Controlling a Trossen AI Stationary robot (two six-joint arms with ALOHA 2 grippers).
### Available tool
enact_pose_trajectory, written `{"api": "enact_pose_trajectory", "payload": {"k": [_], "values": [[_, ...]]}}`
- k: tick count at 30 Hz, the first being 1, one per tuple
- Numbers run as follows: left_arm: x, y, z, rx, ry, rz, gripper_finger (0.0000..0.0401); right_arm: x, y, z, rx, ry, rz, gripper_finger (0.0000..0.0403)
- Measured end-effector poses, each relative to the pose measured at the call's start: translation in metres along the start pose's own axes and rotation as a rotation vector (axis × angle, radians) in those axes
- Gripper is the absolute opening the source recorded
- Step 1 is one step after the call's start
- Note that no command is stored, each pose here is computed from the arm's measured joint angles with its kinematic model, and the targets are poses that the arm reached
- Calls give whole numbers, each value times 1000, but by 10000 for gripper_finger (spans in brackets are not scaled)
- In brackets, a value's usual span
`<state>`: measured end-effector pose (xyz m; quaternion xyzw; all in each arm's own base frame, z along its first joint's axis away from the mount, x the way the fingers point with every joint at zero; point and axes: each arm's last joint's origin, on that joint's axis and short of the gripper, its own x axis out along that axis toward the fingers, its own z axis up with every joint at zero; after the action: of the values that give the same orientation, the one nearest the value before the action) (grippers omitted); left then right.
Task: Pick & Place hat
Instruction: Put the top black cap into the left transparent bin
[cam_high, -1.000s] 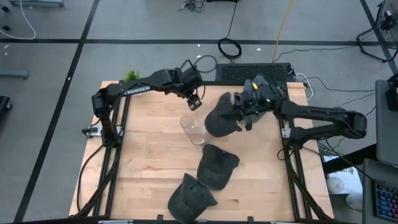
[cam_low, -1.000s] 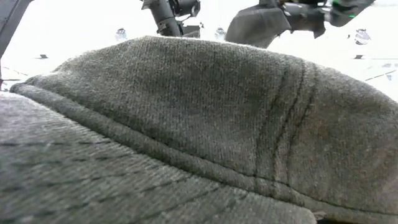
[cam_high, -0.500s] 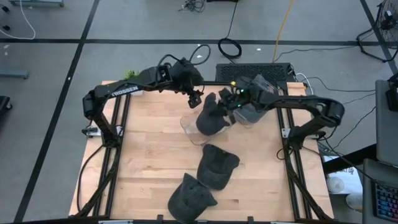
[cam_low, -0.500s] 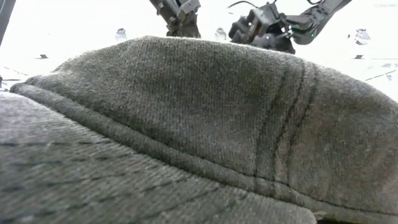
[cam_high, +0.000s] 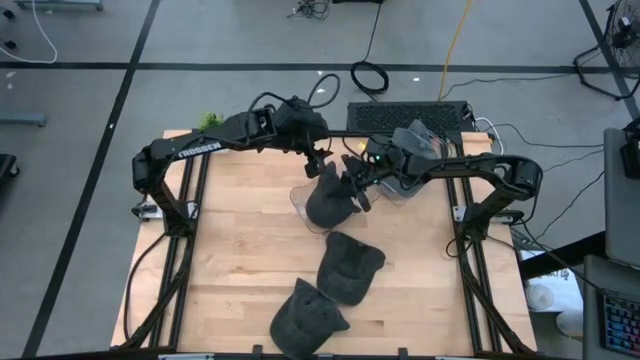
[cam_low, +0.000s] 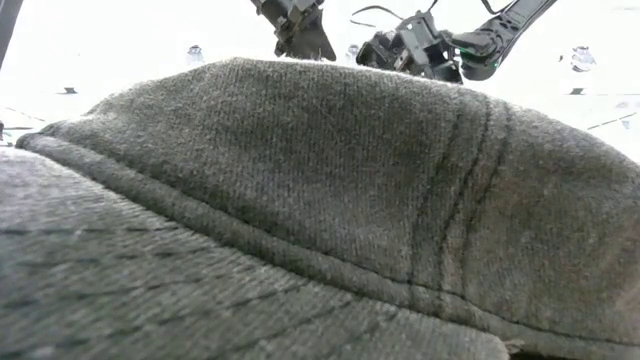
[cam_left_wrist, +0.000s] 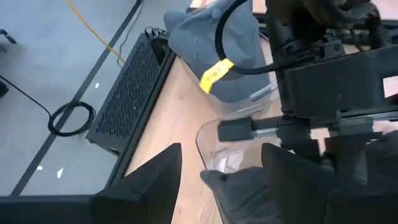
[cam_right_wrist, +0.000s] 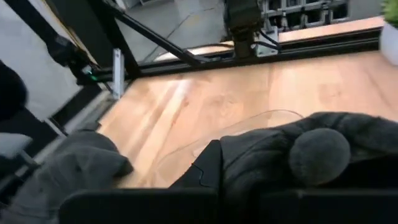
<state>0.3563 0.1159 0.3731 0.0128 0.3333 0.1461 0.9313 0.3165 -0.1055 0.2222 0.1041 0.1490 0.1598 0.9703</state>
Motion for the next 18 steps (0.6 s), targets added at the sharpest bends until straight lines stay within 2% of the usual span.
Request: {"api": "enact_pose_trajectory", "payload": {"k": [8,15,18], "values": [[1,-5,0,-6,8,-10,232,8,-15,-30,56,166,-218,0],[1,-5,-3,-20,30,-13,232,11,-18,-36,-21,234,-436,17],[1,-6,-4,-22,44,-14,232,7,-15,-31,-90,251,-465,36]]}}
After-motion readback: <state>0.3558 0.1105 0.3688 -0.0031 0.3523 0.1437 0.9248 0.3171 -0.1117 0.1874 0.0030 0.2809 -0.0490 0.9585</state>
